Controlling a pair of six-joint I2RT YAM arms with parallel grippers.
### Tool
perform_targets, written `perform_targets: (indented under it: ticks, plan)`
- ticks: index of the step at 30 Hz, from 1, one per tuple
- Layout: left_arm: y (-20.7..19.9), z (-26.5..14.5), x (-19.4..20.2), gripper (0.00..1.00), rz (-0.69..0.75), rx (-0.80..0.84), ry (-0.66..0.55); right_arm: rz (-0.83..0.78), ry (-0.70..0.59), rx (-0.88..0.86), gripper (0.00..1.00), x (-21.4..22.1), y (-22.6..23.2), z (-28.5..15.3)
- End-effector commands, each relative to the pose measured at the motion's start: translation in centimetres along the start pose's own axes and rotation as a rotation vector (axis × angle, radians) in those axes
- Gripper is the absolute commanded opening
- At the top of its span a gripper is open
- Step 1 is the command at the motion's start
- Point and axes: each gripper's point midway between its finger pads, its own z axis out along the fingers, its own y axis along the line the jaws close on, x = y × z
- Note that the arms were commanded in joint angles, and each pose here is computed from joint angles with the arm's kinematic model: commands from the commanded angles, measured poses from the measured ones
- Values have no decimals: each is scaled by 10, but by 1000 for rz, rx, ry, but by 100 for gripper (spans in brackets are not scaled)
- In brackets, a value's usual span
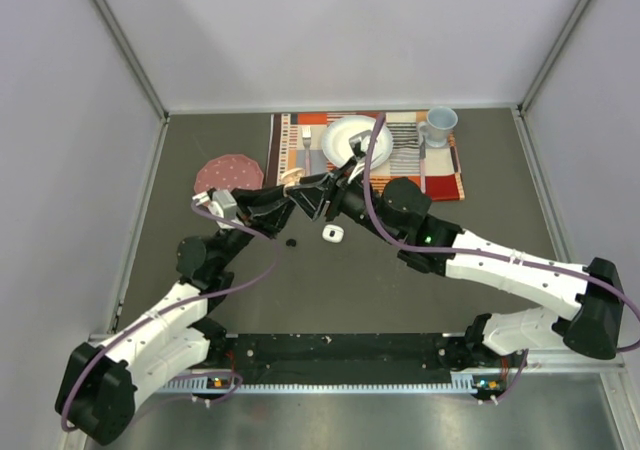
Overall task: Insert the wireless bluetooth earbuds into the charging case
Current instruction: Insert the left earbud into the left side groove of the charging case, then close the charging case with the earbuds.
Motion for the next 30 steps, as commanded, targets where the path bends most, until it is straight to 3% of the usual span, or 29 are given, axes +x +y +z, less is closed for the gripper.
perform_targets:
  ticks: [1, 14, 21, 30]
  plan:
    - [-9, 0, -33, 0, 60, 29, -113, -46, -61, 3, 51, -35, 9, -5]
    - [-11, -8, -19, 0, 60, 31, -53, -65, -140, -22, 63, -74, 22, -12]
    - [-11, -13, -11, 0, 58, 24, -11, 46, -56, 180, 72, -74, -34, -12]
    - [-32, -11, 9, 0, 60, 174, 103, 117, 134, 206, 76, -45, -63, -4]
